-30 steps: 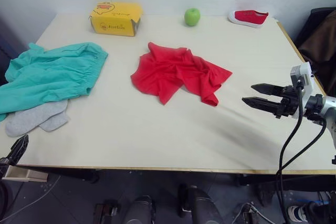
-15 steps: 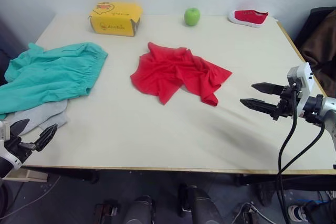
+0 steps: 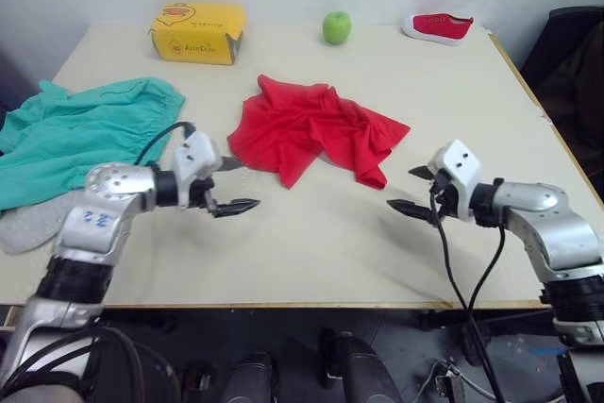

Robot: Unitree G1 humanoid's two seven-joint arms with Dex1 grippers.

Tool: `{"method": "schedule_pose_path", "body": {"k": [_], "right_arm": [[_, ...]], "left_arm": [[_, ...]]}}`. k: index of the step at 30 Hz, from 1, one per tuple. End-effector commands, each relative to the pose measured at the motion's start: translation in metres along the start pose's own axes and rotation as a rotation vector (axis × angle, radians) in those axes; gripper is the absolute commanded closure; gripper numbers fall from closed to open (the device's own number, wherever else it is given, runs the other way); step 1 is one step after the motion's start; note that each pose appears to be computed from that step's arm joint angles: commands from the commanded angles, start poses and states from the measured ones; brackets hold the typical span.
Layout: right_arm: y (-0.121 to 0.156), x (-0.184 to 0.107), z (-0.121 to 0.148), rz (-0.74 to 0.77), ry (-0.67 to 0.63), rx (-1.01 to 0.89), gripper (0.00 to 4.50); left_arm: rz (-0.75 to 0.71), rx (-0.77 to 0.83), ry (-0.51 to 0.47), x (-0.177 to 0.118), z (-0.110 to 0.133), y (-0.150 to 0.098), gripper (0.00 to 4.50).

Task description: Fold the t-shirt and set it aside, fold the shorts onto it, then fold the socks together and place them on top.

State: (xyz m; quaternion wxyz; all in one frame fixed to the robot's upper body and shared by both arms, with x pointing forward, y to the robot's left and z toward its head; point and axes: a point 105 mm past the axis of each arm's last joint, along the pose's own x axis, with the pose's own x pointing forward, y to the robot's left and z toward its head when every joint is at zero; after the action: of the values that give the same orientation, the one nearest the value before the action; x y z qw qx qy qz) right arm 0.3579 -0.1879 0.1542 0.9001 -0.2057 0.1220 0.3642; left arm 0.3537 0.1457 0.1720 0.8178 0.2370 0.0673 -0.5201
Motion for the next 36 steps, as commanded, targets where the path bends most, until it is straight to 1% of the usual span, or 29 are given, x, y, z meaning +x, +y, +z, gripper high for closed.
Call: {"method": "schedule_pose_path", "body": {"k": [1,4,8,9,10,12,13,16,22,24,25,27,31,33,34,36], "right_arm": [[-0.003,0.019,0.014,-0.029,-0.031,-0.041,0.0],[-0.002,0.036,0.017,-0.036,-0.021,-0.043,0.0],[-0.005,0.048,0.014,-0.055,-0.002,-0.03,0.0],[-0.006,0.051,0.012,-0.067,0.011,-0.025,0.18],[-0.008,0.052,0.009,-0.077,0.024,-0.018,0.39],[-0.013,0.054,0.004,-0.106,0.045,-0.024,0.97],[-0.015,0.055,0.003,-0.114,0.049,-0.022,1.35],[-0.017,0.055,0.003,-0.119,0.049,-0.01,2.37],[-0.016,0.049,0.007,-0.088,0.025,-0.012,4.47],[-0.013,0.039,0.011,-0.06,0.004,-0.007,4.5],[-0.012,0.034,0.012,-0.044,-0.003,0.006,4.5],[-0.012,0.021,0.013,-0.027,-0.02,0.059,4.5],[-0.01,-0.006,0.012,0.006,-0.056,0.25,4.5],[-0.005,-0.019,0.005,0.026,-0.045,0.317,4.5],[0.0,-0.028,-0.003,0.043,-0.029,0.359,4.5],[0.01,-0.04,-0.013,0.069,-0.007,0.406,4.5]], "left_arm": [[-0.031,0.083,0.031,0.03,0.005,0.014,0.03],[-0.03,0.112,0.065,0.053,0.002,0.024,0.03],[-0.038,0.118,0.101,0.072,-0.007,0.027,0.03],[-0.038,0.117,0.117,0.075,-0.011,0.027,0.01],[-0.04,0.112,0.127,0.078,-0.014,0.027,0.2],[-0.045,0.109,0.153,0.081,-0.021,0.026,0.66],[-0.045,0.108,0.166,0.082,-0.024,0.026,0.95],[-0.036,0.099,0.195,0.082,-0.031,0.028,1.85],[-0.041,0.099,0.224,0.078,-0.039,0.028,3.72],[-0.064,0.103,0.22,0.07,-0.04,0.028,4.38],[-0.078,0.103,0.218,0.064,-0.04,0.028,4.45],[-0.12,0.1,0.211,0.05,-0.042,0.025,4.45],[-0.189,0.078,0.216,0.011,-0.052,0.016,4.45],[-0.199,0.066,0.217,-0.008,-0.054,0.011,4.45],[-0.208,0.06,0.216,-0.019,-0.054,0.006,4.45],[-0.225,0.045,0.215,-0.033,-0.054,-0.004,4.45]]}}
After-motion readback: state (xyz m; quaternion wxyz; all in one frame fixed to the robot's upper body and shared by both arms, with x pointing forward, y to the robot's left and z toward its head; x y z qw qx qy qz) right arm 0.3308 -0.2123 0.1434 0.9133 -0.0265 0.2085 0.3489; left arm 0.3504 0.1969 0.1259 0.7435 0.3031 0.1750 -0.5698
